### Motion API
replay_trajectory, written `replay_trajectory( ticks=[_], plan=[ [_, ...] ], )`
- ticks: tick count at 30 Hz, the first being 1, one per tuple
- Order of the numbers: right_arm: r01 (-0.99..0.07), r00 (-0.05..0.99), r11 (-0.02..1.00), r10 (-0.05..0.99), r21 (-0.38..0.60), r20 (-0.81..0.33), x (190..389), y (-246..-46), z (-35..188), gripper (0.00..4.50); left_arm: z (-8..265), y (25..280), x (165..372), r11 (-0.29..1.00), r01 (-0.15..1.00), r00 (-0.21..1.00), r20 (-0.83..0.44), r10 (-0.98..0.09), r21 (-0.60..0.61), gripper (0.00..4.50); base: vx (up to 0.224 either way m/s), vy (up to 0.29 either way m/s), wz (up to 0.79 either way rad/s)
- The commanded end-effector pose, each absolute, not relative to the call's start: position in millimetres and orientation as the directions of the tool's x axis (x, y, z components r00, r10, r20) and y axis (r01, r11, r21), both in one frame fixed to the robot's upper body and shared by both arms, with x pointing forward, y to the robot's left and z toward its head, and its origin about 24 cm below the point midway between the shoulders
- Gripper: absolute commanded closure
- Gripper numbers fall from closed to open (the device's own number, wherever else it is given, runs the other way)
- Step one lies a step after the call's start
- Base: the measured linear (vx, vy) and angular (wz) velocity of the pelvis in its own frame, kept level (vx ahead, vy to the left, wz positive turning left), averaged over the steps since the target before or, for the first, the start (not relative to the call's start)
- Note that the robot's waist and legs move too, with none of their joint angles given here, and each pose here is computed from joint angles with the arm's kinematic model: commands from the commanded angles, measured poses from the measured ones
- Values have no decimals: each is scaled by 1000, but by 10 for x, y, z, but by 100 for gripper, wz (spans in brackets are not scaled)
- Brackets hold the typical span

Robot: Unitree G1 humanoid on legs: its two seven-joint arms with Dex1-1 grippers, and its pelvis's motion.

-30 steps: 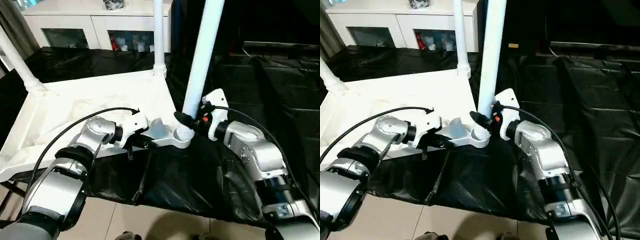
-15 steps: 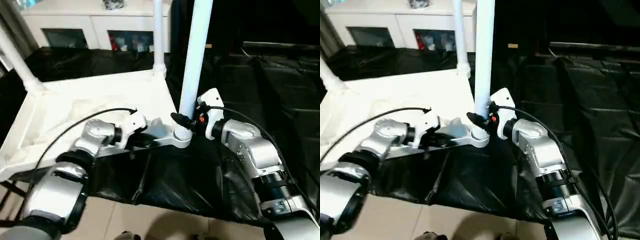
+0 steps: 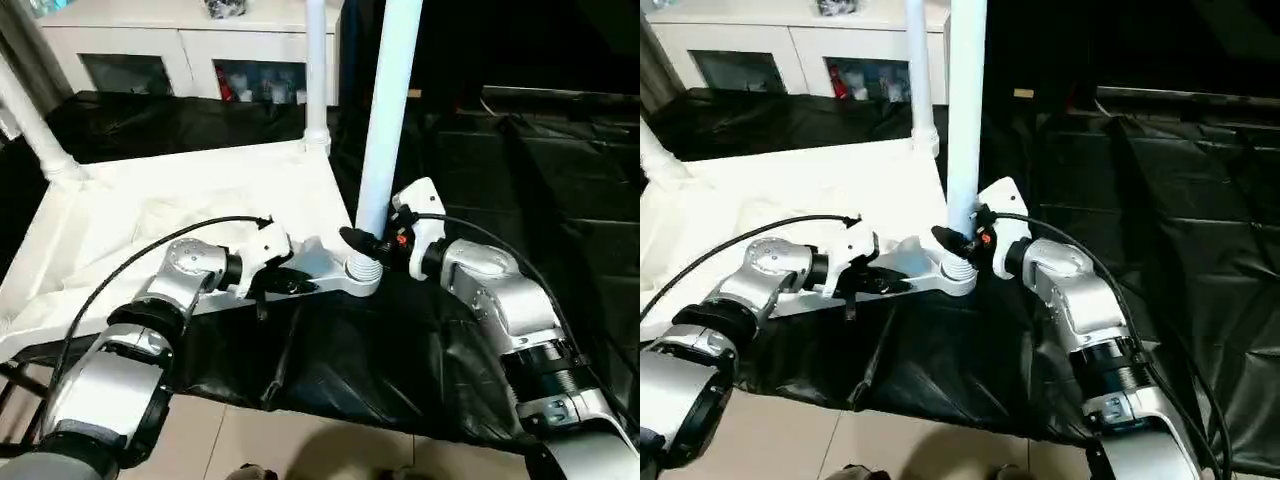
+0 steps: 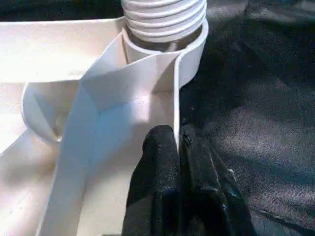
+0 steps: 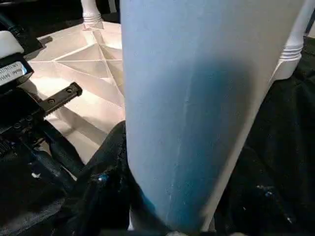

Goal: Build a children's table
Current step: Insert table leg to table base

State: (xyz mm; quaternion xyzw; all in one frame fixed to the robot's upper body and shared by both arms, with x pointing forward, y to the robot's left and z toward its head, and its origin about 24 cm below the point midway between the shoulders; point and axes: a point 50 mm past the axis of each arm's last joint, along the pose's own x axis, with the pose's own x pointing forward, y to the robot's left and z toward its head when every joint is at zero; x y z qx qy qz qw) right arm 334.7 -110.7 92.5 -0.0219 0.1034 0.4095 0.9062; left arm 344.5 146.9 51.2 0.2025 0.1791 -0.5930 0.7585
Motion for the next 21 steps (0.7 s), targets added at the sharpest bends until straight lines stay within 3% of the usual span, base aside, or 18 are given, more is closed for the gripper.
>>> replay_trajectory(
  ticks=[1,12,21],
  plan=[
    [-757,638,653,745,14,-193,3385,-1068,988,263,447,1548,3411,219,973,220,-556,-801,70,450,0,0,0],
    [-789,592,613,777,46,-214,3369,-1013,907,263,525,1511,3427,203,976,215,-507,-835,79,450,0,0,0],
    [-736,651,671,739,96,-174,3358,-1120,759,263,542,1491,3431,213,973,228,-486,-844,85,450,0,0,0]
  ],
)
